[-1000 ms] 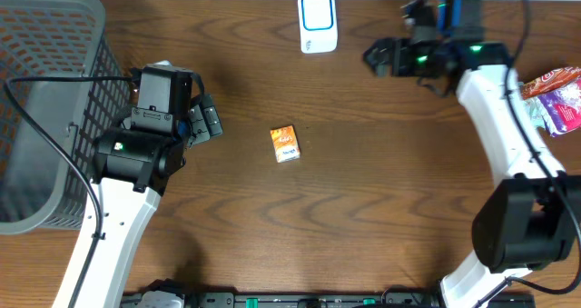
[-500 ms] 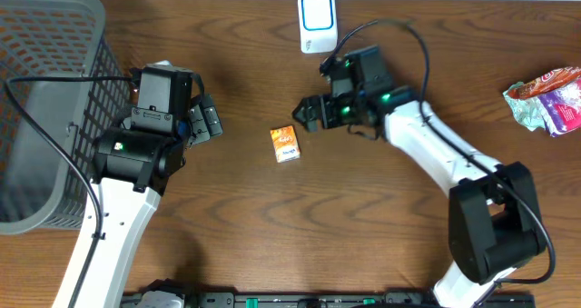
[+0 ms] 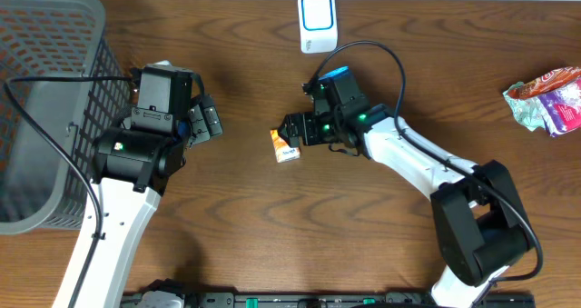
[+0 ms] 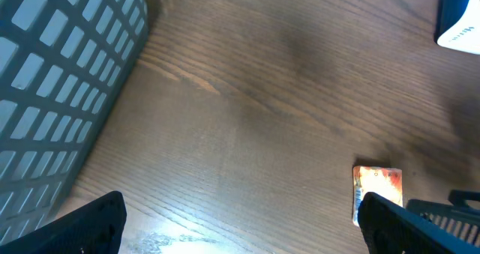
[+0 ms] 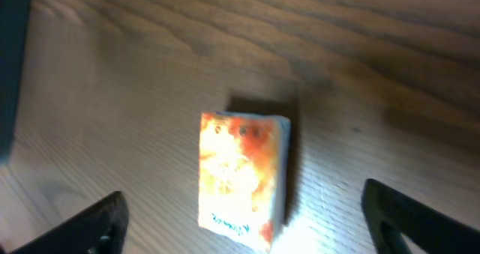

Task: Scan the item barcode
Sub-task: 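Move the right gripper down to the small orange packet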

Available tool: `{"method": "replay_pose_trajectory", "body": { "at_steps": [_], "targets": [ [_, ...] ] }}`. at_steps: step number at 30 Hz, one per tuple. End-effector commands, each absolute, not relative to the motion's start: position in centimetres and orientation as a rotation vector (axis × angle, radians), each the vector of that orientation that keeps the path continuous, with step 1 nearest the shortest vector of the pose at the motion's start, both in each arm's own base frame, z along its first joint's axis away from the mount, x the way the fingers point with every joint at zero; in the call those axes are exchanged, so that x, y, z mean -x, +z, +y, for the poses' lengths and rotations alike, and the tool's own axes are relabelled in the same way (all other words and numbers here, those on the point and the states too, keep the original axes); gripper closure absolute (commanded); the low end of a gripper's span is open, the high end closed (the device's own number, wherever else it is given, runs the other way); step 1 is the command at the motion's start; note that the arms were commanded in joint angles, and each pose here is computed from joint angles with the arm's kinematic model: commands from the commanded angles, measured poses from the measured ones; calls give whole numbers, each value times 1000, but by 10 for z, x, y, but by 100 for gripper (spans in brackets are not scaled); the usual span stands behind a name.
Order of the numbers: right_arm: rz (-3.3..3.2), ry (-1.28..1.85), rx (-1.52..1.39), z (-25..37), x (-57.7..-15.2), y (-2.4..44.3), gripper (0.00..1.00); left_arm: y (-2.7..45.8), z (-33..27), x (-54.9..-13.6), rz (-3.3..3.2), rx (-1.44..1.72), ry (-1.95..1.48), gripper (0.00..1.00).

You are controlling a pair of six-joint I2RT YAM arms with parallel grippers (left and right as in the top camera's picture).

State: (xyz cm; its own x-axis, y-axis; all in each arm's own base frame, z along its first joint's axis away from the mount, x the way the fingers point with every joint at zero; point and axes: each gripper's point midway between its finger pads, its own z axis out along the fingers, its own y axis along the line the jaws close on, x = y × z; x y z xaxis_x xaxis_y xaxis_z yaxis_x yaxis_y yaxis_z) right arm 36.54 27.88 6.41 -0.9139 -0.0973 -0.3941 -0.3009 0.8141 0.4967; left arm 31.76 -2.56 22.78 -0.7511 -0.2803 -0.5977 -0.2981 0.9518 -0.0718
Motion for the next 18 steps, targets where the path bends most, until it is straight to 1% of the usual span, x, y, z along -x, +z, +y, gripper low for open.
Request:
{"method": "replay_pose_trajectory", "body": {
  "at_steps": [1,2,5,13,15,17,18],
  "targets": [
    [2688,773,234,281,-365,45,21,233,-21,-317,2441,427,52,2],
    [2708,744,180,278,-366,38,27,233,-21,-317,2441,427,52,2],
    [2745,728,111,276,-366,24,36,233,-21,-317,2441,427,52,2],
    [2803,808,113,286,-358,-3,34,233,-21,-317,2441,427,52,2],
    [2813,803,110,284,-357,-5,41,233,-21,-317,2441,427,52,2],
    [2822,797,104,283,-356,-6,51,233,-21,-317,2441,427,52,2],
    [2825,796,102,282,-356,-7,55,233,-21,-317,2441,427,52,2]
  ]
}}
